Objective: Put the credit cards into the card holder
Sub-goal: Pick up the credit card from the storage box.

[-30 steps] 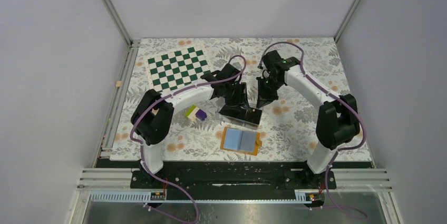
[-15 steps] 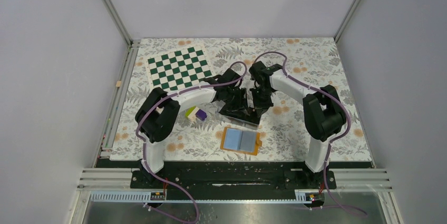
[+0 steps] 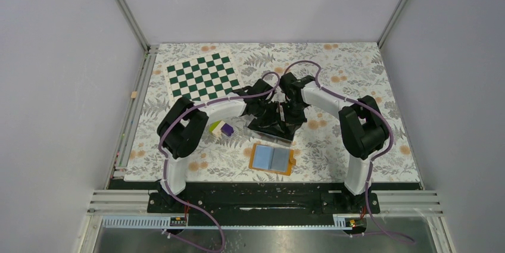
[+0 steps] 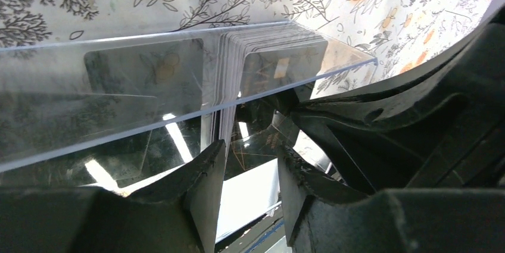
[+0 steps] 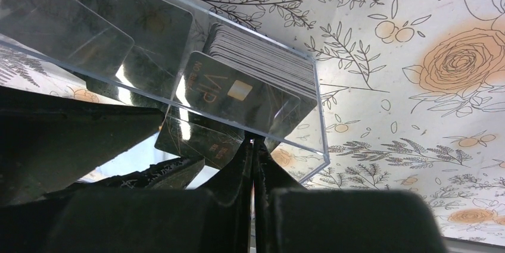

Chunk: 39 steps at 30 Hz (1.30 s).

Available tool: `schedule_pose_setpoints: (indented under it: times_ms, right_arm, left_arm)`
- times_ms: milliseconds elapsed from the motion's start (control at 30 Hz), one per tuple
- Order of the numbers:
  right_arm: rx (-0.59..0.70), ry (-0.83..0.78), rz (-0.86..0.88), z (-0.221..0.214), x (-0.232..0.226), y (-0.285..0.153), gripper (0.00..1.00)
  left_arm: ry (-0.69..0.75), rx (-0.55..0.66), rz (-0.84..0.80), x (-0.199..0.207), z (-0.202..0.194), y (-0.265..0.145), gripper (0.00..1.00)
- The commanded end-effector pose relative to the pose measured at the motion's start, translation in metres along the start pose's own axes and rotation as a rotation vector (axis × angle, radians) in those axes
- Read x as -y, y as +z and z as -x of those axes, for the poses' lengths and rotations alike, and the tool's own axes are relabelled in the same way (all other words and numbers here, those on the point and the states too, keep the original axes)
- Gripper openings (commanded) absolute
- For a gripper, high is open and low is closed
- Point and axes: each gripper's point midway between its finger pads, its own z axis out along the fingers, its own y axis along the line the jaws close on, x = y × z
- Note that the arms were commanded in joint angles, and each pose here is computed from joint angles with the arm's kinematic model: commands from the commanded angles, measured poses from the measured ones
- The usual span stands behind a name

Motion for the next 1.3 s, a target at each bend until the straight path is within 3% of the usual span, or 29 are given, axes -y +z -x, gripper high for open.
schedule_pose_setpoints:
  times_ms: [0,433,700,1267]
  right_arm:
    - [-0.023,0.009,-0.057,-0.009,0.011,0.021,0.0]
    - [-0.035,0.019,-0.03,-0.013,0.007,0.026,0.0]
    - [-0.039,0.023,-0.018,-0.015,0.006,0.025,0.0]
    - [-0.023,0.031,0.004,-0.015,0.002,0.018,0.0]
  left_arm:
    - [0.003,-0.003,-0.072,0.014,0.003,0.0,0.37]
    - [0.027,0.032,-0.223,0.048,0.005,-0.021,0.18]
    - [0.066,0.062,-0.286,0.067,0.007,-0.033,0.18]
    - [0.083,-0.006,-0.335,0.082,-0.012,-0.008,0.17]
